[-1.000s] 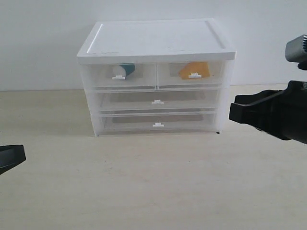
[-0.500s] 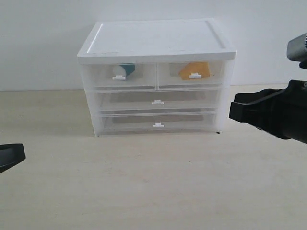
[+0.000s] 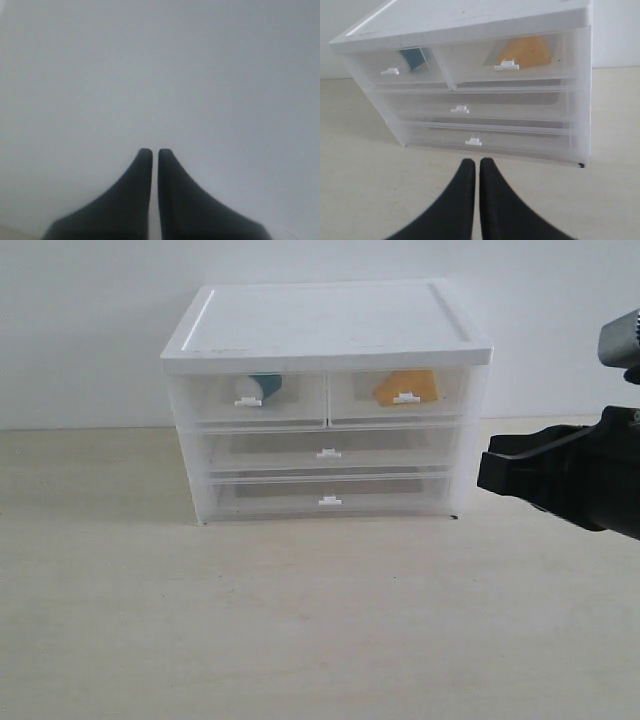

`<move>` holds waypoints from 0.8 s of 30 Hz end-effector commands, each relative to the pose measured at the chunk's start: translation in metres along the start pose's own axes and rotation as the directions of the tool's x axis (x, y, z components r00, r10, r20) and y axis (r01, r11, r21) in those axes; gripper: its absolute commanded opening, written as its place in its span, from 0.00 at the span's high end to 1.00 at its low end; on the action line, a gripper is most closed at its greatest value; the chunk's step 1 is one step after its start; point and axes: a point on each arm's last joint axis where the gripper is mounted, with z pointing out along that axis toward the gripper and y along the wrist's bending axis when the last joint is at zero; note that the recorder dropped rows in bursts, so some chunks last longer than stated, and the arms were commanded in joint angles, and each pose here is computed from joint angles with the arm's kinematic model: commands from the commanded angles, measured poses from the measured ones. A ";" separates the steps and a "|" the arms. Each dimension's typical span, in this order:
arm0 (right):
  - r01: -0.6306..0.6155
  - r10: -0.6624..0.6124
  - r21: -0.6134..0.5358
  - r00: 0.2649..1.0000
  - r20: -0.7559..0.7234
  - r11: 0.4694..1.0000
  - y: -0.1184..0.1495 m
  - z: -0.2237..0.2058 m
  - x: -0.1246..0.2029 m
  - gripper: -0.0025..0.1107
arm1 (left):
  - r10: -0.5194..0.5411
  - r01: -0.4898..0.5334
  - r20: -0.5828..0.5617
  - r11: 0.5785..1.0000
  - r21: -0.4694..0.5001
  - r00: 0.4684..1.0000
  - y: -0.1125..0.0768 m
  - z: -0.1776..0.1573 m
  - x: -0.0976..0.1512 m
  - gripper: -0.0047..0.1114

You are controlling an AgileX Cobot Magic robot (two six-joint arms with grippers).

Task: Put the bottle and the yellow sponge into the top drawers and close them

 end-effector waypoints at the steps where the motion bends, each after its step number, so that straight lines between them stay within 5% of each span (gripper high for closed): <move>1: 0.004 -0.004 -0.002 1.000 0.018 1.000 0.000 -0.002 -0.002 0.98 | 0.127 -0.124 0.040 0.991 -0.056 0.991 0.006 -0.002 0.001 0.93; 4: 0.004 -0.004 0.000 1.000 0.014 1.000 -0.001 -0.002 -0.002 0.98 | 0.291 -0.293 -0.041 0.955 -0.049 0.956 0.010 0.000 0.017 0.93; 11: 0.004 -0.004 0.000 1.000 0.014 1.000 -0.001 -0.002 -0.002 0.98 | 0.278 -0.280 -0.173 0.960 0.013 0.945 0.021 -0.009 0.070 0.93; 15: 0.004 -0.004 0.000 1.000 0.015 1.000 0.000 -0.002 -0.002 0.98 | 0.374 -0.361 -0.348 0.927 0.103 0.860 0.020 -0.015 0.089 0.93; 24: 0.004 -0.004 0.000 1.000 0.015 1.000 0.000 -0.002 -0.002 0.98 | 0.257 -0.293 -0.599 0.955 0.038 0.759 0.028 -0.027 0.110 0.93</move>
